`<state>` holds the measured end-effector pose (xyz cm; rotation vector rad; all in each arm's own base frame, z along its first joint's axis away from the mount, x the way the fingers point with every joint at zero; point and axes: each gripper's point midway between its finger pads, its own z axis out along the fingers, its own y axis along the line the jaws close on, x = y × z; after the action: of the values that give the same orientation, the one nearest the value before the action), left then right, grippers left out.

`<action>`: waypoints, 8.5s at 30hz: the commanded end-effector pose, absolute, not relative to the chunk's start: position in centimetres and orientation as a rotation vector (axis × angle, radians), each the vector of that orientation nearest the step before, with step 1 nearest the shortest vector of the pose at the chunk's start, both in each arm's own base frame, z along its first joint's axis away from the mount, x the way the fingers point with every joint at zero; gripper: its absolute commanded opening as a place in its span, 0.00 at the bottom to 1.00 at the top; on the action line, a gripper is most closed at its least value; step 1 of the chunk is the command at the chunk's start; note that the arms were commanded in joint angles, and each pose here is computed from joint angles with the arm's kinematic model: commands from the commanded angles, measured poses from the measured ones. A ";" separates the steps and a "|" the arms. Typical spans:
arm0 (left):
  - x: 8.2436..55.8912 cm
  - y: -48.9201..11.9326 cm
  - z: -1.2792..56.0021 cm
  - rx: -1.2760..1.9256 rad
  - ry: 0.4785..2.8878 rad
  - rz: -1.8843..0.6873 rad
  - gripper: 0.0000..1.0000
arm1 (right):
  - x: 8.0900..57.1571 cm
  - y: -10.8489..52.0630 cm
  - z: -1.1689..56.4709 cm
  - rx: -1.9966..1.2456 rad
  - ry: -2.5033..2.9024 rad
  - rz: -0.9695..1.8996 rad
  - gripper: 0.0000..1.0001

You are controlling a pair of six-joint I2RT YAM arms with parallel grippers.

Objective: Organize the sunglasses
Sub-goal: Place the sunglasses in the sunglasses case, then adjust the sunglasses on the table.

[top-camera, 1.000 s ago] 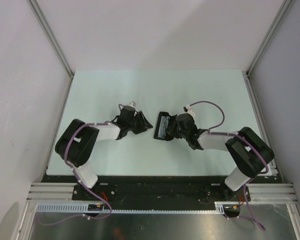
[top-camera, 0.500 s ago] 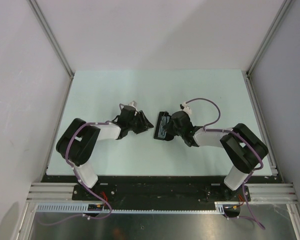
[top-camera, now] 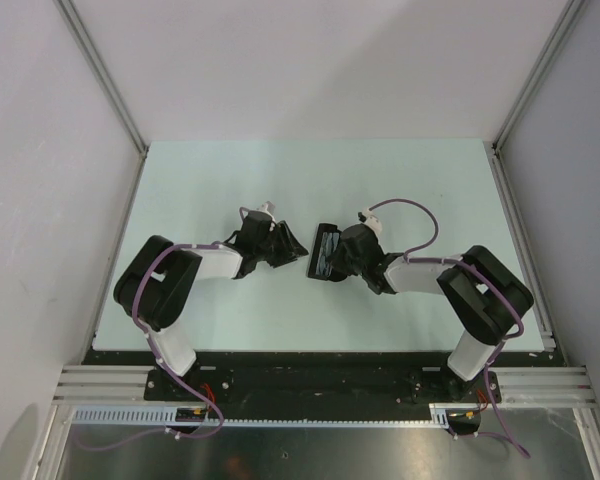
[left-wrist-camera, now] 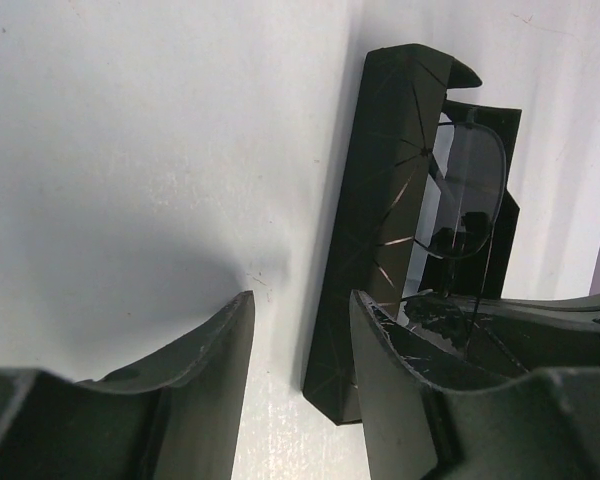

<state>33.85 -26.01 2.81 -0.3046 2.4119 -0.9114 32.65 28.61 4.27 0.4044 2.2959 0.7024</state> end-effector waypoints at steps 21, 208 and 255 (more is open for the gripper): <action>33.0 -25.8 0.8 -0.302 2.482 -0.863 0.50 | 34.0 28.4 8.2 0.418 2.259 0.638 0.34; 31.0 -25.5 -1.1 -0.294 2.558 -0.874 0.47 | 36.3 28.4 8.5 0.405 2.212 1.091 0.00; 31.2 -25.7 -1.1 -0.296 2.557 -0.878 0.47 | 36.1 29.0 9.8 0.321 2.271 0.965 0.50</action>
<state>33.76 -27.05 2.59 -0.2675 2.4134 -0.9773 34.59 28.62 5.27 0.3649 2.3669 0.9827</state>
